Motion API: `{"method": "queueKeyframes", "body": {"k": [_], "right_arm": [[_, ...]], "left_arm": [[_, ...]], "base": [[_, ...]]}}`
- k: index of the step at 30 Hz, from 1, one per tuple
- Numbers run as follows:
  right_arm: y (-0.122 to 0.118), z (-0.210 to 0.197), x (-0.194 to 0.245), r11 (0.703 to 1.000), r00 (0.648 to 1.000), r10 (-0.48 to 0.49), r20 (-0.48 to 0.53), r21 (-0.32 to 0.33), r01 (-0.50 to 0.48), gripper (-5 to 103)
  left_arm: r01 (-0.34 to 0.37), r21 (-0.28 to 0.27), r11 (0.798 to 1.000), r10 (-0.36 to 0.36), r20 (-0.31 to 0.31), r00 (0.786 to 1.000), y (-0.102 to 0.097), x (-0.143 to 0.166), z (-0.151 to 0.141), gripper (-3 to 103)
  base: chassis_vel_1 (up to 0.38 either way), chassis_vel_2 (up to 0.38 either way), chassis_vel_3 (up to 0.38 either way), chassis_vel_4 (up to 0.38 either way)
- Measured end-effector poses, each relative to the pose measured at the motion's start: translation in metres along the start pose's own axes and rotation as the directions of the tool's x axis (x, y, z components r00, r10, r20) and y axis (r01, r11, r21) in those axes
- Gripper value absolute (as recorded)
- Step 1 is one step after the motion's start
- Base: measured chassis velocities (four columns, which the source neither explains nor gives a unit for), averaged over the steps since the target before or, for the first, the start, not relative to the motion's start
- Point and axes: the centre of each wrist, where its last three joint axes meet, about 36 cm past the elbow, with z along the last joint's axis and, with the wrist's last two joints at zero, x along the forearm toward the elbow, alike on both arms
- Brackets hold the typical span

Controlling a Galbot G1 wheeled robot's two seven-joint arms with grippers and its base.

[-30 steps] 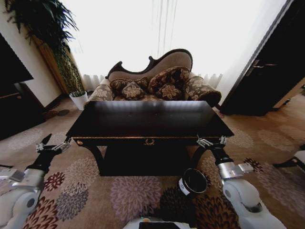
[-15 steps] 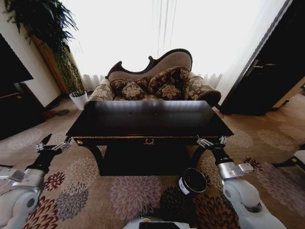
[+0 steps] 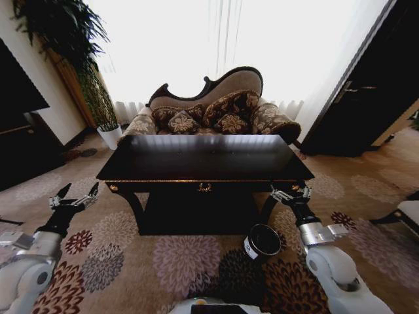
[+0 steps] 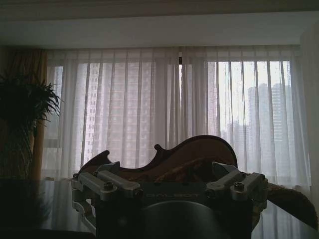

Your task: Move to the front of the table and place the trash on the table into the trash bin.

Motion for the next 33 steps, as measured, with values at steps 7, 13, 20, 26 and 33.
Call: {"method": "queueKeyframes", "body": {"k": [7, 13, 20, 26, 33], "right_arm": [[0.0000, 0.0000, 0.0000, 1.000, 1.000, 0.000, 0.001, 0.000, 0.000, 100], [0.0000, 0.0000, -0.0001, 1.000, 1.000, 0.000, 0.001, 0.000, 0.000, 100], [0.0000, 0.0000, -0.0001, 1.000, 1.000, 0.000, 0.001, 0.000, 0.000, 100], [0.0000, 0.0000, -0.0001, 1.000, 1.000, 0.000, 0.001, 0.000, 0.000, 100], [0.0000, 0.0000, 0.0000, 1.000, 1.000, 0.000, 0.001, 0.000, 0.000, 100]], "left_arm": [[0.000, 0.000, 1.000, 0.000, 0.000, 1.000, 0.0000, 0.0000, 0.0000, 100], [0.000, 0.000, 1.000, 0.000, 0.000, 1.000, 0.0000, 0.0000, 0.0000, 100], [0.000, 0.000, 1.000, 0.000, 0.000, 1.000, 0.0000, 0.0000, 0.0000, 100], [0.000, 0.000, 1.000, 0.000, 0.000, 1.000, 0.0000, 0.0000, 0.0000, 100], [0.000, 0.000, 1.000, 0.000, 0.000, 1.000, 0.0000, 0.0000, 0.0000, 100]], "base": [[0.084, -0.089, -0.095, 0.096], [0.071, -0.084, -0.071, 0.077], [0.105, -0.116, -0.113, 0.106], [0.140, -0.143, -0.145, 0.131], [0.127, -0.131, -0.126, 0.120]]}}
